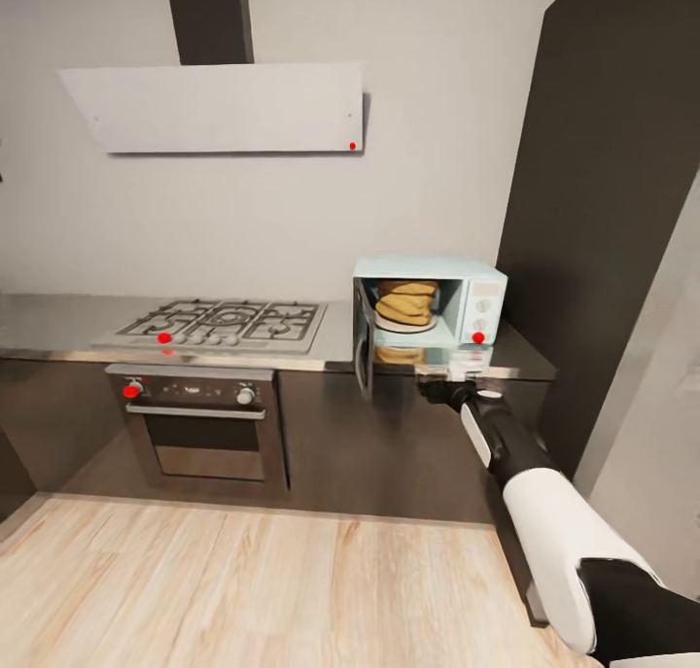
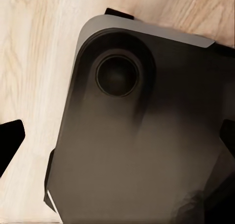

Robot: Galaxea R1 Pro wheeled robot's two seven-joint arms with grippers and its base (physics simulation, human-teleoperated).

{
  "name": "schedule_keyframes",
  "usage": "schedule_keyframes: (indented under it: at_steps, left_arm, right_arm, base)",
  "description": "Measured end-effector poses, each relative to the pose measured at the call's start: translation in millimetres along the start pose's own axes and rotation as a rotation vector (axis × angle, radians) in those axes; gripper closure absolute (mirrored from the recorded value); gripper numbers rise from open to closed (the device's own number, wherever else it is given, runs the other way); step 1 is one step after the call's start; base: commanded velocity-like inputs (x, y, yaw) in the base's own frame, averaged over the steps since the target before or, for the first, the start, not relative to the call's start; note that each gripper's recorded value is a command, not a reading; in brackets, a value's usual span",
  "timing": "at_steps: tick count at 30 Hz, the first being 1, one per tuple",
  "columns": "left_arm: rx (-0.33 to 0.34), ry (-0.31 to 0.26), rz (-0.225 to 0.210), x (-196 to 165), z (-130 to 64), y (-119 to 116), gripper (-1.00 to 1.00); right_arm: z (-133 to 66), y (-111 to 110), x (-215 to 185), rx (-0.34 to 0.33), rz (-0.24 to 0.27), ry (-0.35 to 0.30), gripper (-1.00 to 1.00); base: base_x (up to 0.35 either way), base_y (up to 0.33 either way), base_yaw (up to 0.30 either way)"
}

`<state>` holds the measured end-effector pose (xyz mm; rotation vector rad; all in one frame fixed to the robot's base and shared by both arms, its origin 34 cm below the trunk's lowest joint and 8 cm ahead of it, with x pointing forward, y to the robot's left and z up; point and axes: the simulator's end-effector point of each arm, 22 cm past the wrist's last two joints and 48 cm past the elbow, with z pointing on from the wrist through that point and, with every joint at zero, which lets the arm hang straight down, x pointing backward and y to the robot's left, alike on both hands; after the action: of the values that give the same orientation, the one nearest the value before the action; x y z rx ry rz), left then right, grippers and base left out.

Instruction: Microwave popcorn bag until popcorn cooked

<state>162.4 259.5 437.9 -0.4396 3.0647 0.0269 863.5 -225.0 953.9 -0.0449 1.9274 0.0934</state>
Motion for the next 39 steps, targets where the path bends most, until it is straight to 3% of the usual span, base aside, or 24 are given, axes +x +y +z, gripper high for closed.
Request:
schedule_keyframes:
  at_steps: [3, 4, 7, 8, 12, 15, 17, 18, 19, 21, 23, 25, 27, 31, 39]
  left_arm:
    - [-0.001, -0.001, 0.000, -0.2, -0.1, 0.5, -1.00]
    - [-0.001, -0.001, 0.000, -0.4, -0.1, 1.2, -1.00]
    - [-0.001, -0.001, 0.000, -0.4, -0.1, 1.1, -1.00]
    - [-0.001, -0.001, 0.000, -0.3, -0.1, 0.9, -1.00]
    - [-0.001, -0.001, 0.001, -0.3, -0.1, 0.8, -1.00]
    - [-0.001, -0.003, 0.001, -1.0, -0.1, 1.4, -1.00]
    - [-0.001, -0.004, 0.001, -1.6, -0.1, 1.5, -1.00]
    - [-0.001, -0.004, 0.001, -1.8, -0.1, 1.5, -1.00]
    - [-0.001, -0.005, 0.000, -2.0, -0.1, 1.5, -1.00]
    - [-0.001, -0.005, 0.000, -2.0, -0.1, 1.5, -1.00]
    - [-0.002, -0.004, 0.000, -1.6, -0.1, 1.7, -1.00]
    - [-0.001, -0.003, -0.001, -1.2, -0.1, 1.1, -1.00]
    - [-0.001, -0.003, -0.001, -1.1, -0.1, 0.8, -1.00]
    - [0.000, -0.003, -0.002, -1.0, -0.1, 0.7, -1.00]
    - [-0.001, 0.000, 0.004, 0.6, -0.3, 1.3, -1.00]
  right_arm:
    - [7.9, 0.9, 64.2, -0.007, 0.007, 0.132, -1.00]
    - [8.1, -9.5, 101.4, 0.005, -0.002, 0.205, -1.00]
    - [-1.1, -42.2, 177.0, 0.039, -0.020, 0.339, -1.00]
    - [-11.9, -58.4, 218.5, 0.055, -0.016, 0.409, -1.00]
    - [-47.4, -77.1, 307.7, 0.082, -0.002, 0.561, -1.00]
    - [-124.5, -75.5, 443.6, 0.089, 0.005, 0.759, -1.00]
    - [-173.3, -71.8, 507.4, 0.087, 0.006, 0.837, -1.00]
    - [-208.7, -69.4, 547.0, 0.086, 0.005, 0.871, -1.00]
    - [-258.1, -65.6, 593.4, 0.085, 0.006, 0.930, -1.00]
    - [-289.5, -62.7, 619.0, 0.085, 0.008, 0.961, -1.00]
    - [-341.8, -56.6, 655.9, 0.081, 0.012, 1.017, -1.00]
    - [-366.7, -50.9, 671.6, 0.076, 0.016, 1.049, -1.00]
    - [-374.9, -49.3, 676.5, 0.075, 0.018, 1.060, -1.00]
    - [-412.1, -47.0, 696.3, 0.074, 0.021, 1.097, -1.00]
    - [-417.9, -48.4, 698.3, 0.073, 0.014, 1.070, -1.00]
  base:
    - [-0.133, 0.000, 0.000]
    - [-0.042, 0.000, 0.000]
    - [-0.013, 0.000, 0.000]
    - [-0.003, 0.000, 0.000]
    - [0.000, 0.000, 0.000]
    - [0.000, 0.000, 0.000]
    - [0.000, 0.000, 0.000]
    - [0.000, 0.000, 0.000]
    - [0.000, 0.000, 0.000]
    - [0.000, 0.000, 0.000]
    - [0.000, 0.000, 0.000]
    - [0.000, 0.000, 0.000]
    - [0.000, 0.000, 0.000]
    - [0.002, 0.000, 0.000]
    - [0.257, 0.000, 0.000]
